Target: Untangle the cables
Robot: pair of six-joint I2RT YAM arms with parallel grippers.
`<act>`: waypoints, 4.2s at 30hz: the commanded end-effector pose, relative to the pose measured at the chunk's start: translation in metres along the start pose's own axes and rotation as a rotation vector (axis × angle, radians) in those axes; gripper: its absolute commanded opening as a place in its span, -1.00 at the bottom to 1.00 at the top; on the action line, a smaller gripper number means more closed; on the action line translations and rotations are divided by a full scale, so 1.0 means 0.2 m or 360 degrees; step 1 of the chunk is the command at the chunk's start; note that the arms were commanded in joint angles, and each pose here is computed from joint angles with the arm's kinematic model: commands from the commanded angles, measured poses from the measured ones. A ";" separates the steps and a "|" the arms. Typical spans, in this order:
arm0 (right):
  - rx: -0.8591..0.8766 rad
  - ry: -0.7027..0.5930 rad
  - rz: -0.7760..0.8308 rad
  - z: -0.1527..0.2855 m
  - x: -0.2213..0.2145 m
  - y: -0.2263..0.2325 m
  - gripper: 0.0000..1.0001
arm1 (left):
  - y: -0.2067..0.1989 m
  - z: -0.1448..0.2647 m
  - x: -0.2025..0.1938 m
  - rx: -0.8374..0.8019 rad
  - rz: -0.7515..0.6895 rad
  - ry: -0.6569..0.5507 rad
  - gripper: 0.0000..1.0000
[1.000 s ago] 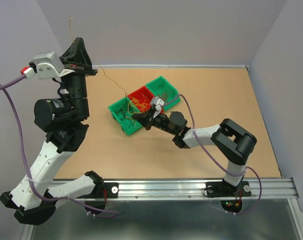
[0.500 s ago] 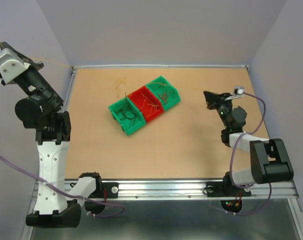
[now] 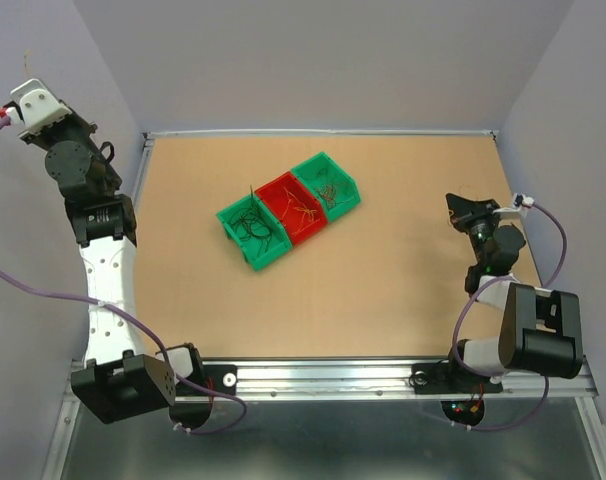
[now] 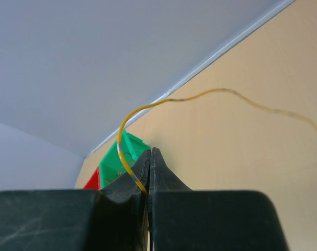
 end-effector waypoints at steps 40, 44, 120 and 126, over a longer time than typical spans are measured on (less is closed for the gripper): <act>0.0928 0.0385 0.0574 -0.05 0.01 1.14 -0.99 | -0.08 1.01 -0.13 -0.1205 0.0581 -0.0247 -0.98; 0.0999 0.0408 0.0593 -0.11 -0.02 1.28 -0.99 | -0.09 1.01 -0.17 -0.1223 0.0595 -0.0192 -0.98; 0.0598 0.0809 0.1062 -0.80 -0.98 1.29 -0.99 | -0.12 0.96 -0.30 -0.1228 0.0567 -0.0021 -0.97; 0.0296 0.0728 0.1193 -0.86 -0.98 1.15 -0.99 | -0.12 0.96 -0.30 -0.1227 0.0565 -0.0016 -0.97</act>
Point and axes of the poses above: each gripper's point midway between its finger pads, its own z axis back along the fingers, its own y axis along the line the jaws close on, x = y × z, the point moved 5 cm from there along z, back along the fingers, and after that the axes turned 9 degrees about z, right-handed, at the moved point
